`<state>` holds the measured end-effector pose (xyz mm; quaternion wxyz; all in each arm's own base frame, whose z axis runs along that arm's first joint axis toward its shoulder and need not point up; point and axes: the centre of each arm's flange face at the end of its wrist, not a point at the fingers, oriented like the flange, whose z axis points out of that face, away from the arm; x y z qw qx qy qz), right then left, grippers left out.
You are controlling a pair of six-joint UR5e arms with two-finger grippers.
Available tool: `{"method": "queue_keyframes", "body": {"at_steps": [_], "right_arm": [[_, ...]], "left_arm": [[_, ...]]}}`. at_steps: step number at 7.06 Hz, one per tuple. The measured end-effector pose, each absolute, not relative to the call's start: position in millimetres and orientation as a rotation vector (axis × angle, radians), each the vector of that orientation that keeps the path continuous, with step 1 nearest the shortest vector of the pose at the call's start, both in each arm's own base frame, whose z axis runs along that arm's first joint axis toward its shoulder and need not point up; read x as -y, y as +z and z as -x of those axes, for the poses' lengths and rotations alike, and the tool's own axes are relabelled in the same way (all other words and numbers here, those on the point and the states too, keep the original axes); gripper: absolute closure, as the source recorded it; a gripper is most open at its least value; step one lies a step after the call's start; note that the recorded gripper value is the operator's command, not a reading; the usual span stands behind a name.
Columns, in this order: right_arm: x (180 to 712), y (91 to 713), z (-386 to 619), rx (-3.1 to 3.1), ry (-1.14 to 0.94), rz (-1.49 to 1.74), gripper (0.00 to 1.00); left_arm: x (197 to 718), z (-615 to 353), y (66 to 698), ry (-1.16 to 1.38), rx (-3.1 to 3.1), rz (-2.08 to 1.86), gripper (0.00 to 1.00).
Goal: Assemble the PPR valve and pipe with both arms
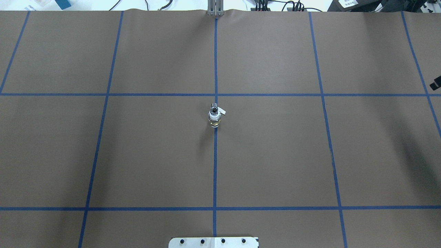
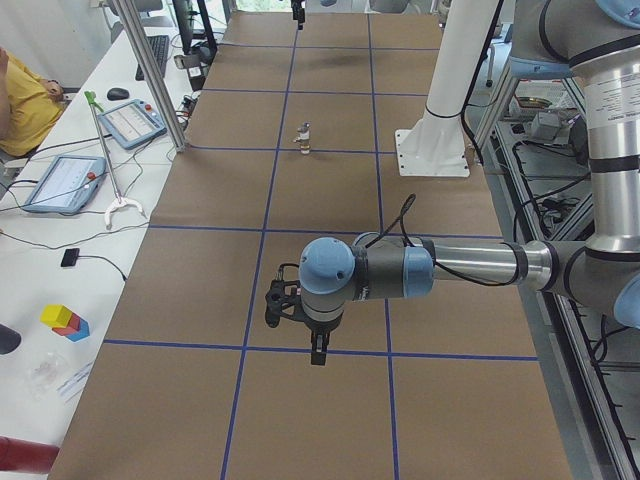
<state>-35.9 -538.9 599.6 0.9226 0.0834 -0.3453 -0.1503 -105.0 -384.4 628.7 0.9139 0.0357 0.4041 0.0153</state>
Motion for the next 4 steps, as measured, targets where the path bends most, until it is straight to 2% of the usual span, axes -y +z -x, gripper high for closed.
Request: {"method": "queue_keyframes", "body": {"at_steps": [4], "right_arm": [[502.0, 639.2, 1.0, 0.707, -0.251, -0.125, 0.01]], "left_arm": [[383.6, 104.8, 629.2, 0.028, -0.833, -0.07, 0.0]]}}
